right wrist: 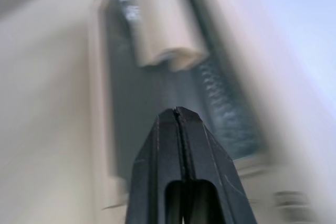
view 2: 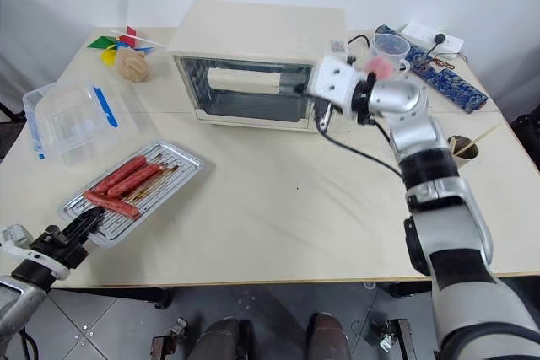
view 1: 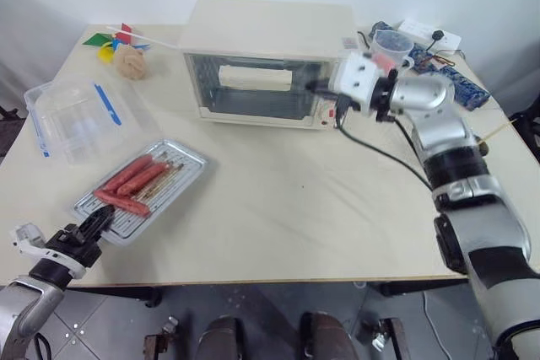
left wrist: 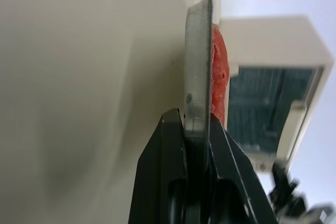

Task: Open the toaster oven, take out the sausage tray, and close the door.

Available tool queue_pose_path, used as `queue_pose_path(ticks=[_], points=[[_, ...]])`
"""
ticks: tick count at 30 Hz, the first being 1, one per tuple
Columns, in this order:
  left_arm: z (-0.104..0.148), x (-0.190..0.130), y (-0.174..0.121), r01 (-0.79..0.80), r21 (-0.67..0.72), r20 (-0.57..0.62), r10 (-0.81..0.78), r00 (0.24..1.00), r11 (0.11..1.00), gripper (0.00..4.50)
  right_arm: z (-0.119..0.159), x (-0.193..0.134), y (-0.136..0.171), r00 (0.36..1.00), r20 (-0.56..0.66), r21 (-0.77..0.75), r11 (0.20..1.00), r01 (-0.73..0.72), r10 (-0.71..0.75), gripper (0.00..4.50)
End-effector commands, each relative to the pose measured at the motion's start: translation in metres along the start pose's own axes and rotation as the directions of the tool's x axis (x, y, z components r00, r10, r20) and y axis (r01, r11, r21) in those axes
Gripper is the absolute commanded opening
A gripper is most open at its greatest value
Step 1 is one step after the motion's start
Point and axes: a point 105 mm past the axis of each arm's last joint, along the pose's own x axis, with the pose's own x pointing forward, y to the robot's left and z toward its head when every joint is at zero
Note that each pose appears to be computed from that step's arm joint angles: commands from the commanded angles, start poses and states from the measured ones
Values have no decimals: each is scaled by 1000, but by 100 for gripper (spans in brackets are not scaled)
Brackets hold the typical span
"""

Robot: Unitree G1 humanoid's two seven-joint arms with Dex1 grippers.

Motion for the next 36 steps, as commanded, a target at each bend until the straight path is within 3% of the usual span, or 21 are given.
queue_pose_path(ticks=[1,7,13,20,23,29,33,35,36], points=[[-4,1,-15,74,23,-44,-73,996,997,0,6,-2,-15,998,23,-26,998,53,-53,2],[-13,8,-27,115,61,-128,-107,986,991,0,18,-1,-4,995,97,-11,1000,-13,14,2],[-29,24,-46,182,110,-280,-145,949,977,0,39,-14,33,963,192,48,978,-203,190,2],[-48,46,-54,191,104,-478,-119,870,976,0,28,-40,82,941,130,173,927,-332,312,2],[-56,56,-56,187,88,-544,-110,832,978,0,24,-59,105,903,125,242,870,-429,411,60],[-78,84,-62,195,79,-672,-92,735,978,0,32,-103,133,852,198,280,805,-523,485,259],[-93,101,-62,184,87,-748,-58,662,979,0,29,-113,125,901,205,371,821,-434,384,392],[-100,110,-60,174,99,-770,-35,637,980,0,25,-120,123,919,178,404,825,-395,352,443],[-102,113,-59,169,109,-777,-23,629,980,0,23,-122,123,925,163,413,828,-380,344,447]])
